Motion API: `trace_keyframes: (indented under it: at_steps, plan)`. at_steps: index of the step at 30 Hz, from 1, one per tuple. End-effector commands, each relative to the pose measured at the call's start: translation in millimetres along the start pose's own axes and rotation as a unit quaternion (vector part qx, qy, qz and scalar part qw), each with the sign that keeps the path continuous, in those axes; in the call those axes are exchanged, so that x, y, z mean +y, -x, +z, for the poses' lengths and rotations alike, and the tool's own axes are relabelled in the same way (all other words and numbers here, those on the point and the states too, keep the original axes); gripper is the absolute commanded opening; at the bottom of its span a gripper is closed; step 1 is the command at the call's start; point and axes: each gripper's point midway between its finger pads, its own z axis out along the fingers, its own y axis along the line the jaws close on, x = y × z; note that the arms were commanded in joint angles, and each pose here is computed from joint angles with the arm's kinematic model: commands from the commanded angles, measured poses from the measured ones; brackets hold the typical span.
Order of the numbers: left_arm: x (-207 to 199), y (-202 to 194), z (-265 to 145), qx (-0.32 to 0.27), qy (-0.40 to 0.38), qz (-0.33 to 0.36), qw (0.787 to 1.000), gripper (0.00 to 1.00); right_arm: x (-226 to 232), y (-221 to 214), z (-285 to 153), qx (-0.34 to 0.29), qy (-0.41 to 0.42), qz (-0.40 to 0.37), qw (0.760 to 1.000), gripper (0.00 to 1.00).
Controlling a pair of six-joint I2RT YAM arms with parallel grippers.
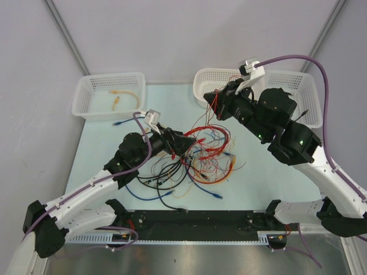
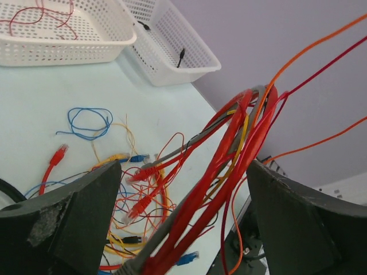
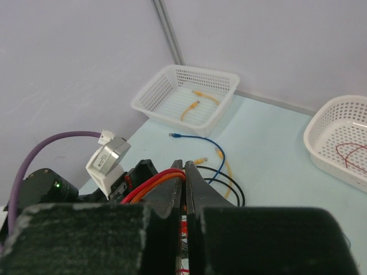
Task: Untangle the cables
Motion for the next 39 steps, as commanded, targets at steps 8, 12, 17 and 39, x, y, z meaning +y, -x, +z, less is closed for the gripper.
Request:
trace_keyframes:
  at_steps: [8,12,17,39]
  plan:
    - [22.8,-12.7,6.7,0.027,0.042,0.036,0.998,0.00,0.5,50.4,-26.1,-0.067,0.000,-0.007,0.998,0.00]
    - [88.5,-40.0,-8.7,0.066,0.163,-0.042,0.983,0.00,-15.0,71.7,-37.2,-0.101,-0.041,-0.022,0.994,0.00]
    - [161.5,-96.2,-40.9,0.133,0.293,-0.142,0.936,0.00,-23.3,99.7,-55.5,-0.148,-0.060,-0.026,0.987,0.00]
    - [210.3,-136.0,-79.6,0.207,0.398,-0.143,0.882,0.10,-15.2,168.9,-96.8,-0.232,-0.044,-0.033,0.971,0.00]
